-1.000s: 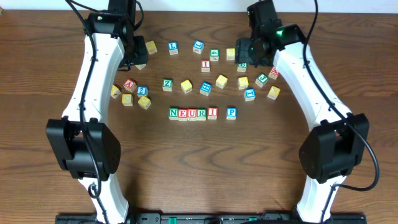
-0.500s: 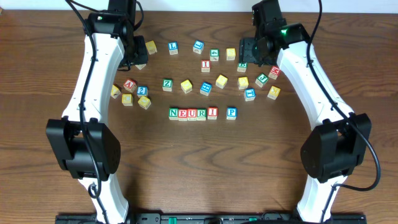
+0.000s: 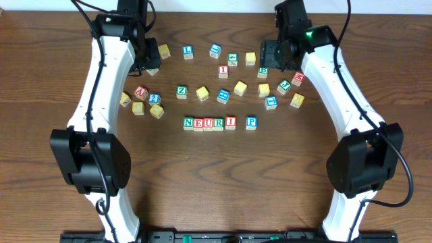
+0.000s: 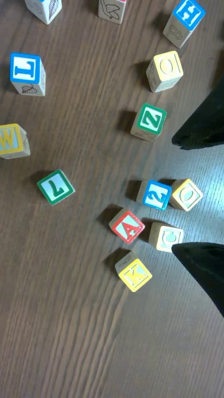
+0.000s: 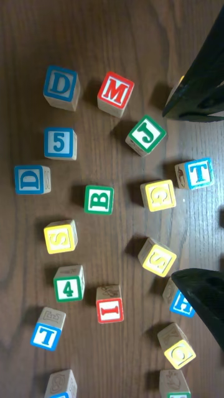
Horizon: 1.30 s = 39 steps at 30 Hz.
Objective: Spell out NEURIPS
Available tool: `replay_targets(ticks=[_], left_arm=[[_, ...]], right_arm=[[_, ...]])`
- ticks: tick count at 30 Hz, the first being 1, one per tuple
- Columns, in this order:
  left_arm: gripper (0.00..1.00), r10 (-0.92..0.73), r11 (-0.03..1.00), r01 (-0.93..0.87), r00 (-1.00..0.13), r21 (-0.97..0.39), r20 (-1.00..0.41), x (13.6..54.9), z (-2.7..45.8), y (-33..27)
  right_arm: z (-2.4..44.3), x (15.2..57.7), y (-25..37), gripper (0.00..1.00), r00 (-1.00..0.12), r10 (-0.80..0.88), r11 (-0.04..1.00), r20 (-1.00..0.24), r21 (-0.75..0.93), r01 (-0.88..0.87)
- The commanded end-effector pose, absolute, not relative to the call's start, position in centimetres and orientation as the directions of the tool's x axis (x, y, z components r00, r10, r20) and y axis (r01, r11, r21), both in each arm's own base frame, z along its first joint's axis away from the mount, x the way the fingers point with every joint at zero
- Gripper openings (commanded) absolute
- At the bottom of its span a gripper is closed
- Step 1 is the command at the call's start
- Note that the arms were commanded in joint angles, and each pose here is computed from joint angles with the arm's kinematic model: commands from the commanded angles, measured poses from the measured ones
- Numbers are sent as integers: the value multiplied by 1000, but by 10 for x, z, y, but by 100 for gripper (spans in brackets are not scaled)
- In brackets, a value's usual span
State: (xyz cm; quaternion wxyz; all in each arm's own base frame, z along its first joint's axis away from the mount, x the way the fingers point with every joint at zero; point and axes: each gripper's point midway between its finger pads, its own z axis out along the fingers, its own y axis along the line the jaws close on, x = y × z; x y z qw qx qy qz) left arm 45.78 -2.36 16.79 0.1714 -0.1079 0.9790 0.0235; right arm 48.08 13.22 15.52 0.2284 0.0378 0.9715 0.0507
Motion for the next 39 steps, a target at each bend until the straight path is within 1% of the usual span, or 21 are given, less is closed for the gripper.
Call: replay_targets(ticks=[1, 6, 13, 18, 22, 27, 30, 39], left_arm=[[48, -197, 976, -218, -897, 8, -395, 460, 191, -19], [48, -197, 976, -218, -893, 5, -404, 463, 192, -19], [48, -198, 976, -218, -890, 2, -411, 464, 192, -19], [48, -198, 976, -219, -879, -1, -434, 470, 195, -19], [48, -196, 966, -252, -862, 59, -468, 474, 199, -6], [48, -192, 948, -291, -848, 130, -494, 475, 203, 11], [48, -182, 948, -284, -852, 142, -491, 475, 203, 15], [48, -192, 945, -295, -850, 141, -491, 475, 203, 21]], right_arm=[[166, 480, 143, 71, -883, 103, 989, -457, 142, 42], [166, 478, 149, 71, -885, 99, 988, -455, 148, 34], [162, 476, 158, 69, -882, 190, 973, -432, 201, 111], [150, 473, 178, 68, -877, 244, 955, -414, 257, 145], [132, 472, 197, 68, -886, 249, 953, -392, 264, 151], [92, 471, 205, 66, -906, 272, 950, -326, 243, 198], [75, 470, 204, 64, -914, 274, 951, -299, 224, 212], [49, 470, 203, 64, -916, 301, 946, -265, 203, 252]])
